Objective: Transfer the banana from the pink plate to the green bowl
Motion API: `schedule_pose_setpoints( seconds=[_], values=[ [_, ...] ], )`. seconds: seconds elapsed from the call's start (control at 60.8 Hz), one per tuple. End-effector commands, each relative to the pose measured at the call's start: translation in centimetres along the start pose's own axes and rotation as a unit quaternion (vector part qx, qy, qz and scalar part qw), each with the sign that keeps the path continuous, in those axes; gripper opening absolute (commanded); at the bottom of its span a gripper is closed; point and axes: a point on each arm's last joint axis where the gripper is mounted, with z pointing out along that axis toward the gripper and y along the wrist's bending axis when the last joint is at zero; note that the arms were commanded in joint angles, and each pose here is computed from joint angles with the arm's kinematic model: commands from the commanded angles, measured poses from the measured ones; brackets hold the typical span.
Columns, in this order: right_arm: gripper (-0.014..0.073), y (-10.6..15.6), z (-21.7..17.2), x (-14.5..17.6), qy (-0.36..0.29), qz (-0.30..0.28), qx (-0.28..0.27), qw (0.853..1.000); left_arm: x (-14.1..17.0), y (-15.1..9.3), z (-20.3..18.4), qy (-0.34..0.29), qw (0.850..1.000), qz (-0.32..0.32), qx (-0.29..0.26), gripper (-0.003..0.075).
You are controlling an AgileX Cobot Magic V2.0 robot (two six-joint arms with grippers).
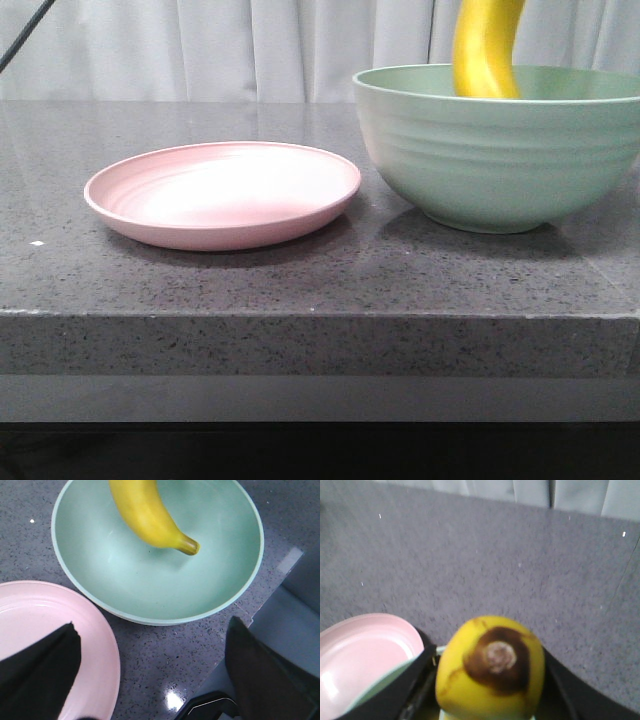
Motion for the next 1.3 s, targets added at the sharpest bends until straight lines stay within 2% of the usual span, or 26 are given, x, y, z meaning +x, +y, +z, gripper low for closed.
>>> schedule_pose_setpoints(
  seconds=[0.0, 0.181, 0.444, 0.576, 0.74, 0.806, 0.888, 1.02, 1.086, 1.234, 1.283],
  values=[
    [0.0118, 0.0, -0.1, -0.9, -0.008, -0.013, -0.007, 1.0, -1.5, -0.3, -2.1, -0.065, 0.998, -0.004, 0.006, 0.0575],
    [0.0154, -0.3, 1.1, 0.0, 0.017, -0.004, -0.021, 1.0, -1.5, -0.3, -2.1, -0.065, 0.998, -0.004, 0.006, 0.0575],
    [0.043, -0.3, 1.1, -0.1, 0.016, -0.004, -0.021, 1.0, -1.5, -0.4, -2.1, -0.065, 0.998, -0.007, 0.008, 0.0575],
    [0.0447, -0.2, 0.8, -0.5, 0.01, -0.008, -0.023, 1.0, -1.5, -0.4, -2.1, -0.065, 0.998, -0.007, 0.008, 0.0575],
    [0.0442, 1.0, -0.5, -2.1, 0.001, -0.028, -0.058, 0.998, -1.6, -0.4, -2.1, -0.066, 0.998, -0.007, 0.008, 0.0575],
    [0.041, 1.6, -1.3, -3.0, -0.008, -0.038, -0.068, 0.997, -1.7, -0.4, -2.1, -0.074, 0.997, -0.011, 0.008, 0.0571],
    [0.0285, 2.2, -2.4, -3.9, -0.021, -0.035, -0.068, 0.997, -2.0, -0.3, -2.2, -0.09, 0.996, -0.015, 0.008, 0.0532],
    [0.0021, 3.2, -4.5, -4.8, -0.027, -0.018, -0.062, 0.998, -2.4, 0.3, -2.2, -0.114, 0.993, -0.018, -0.001, 0.036],
    [-0.0066, 3.5, -5.3, -4.9, -0.02, -0.014, -0.054, 0.998, -2.8, 1.3, -2.4, -0.132, 0.991, -0.025, -0.015, 0.0253],
    [-0.0061, 3.5, -7.2, -4.9, 0.012, 0.041, 0.0, 0.999, -3.4, 5.3, -3.1, -0.173, 0.981, -0.057, -0.065, -0.0023],
    [-0.0062, 3.3, -7.9, -4.8, 0.039, 0.062, 0.031, 0.997, -3.3, 6.8, -3.4, -0.177, 0.978, -0.07, -0.084, -0.002]
  ],
)
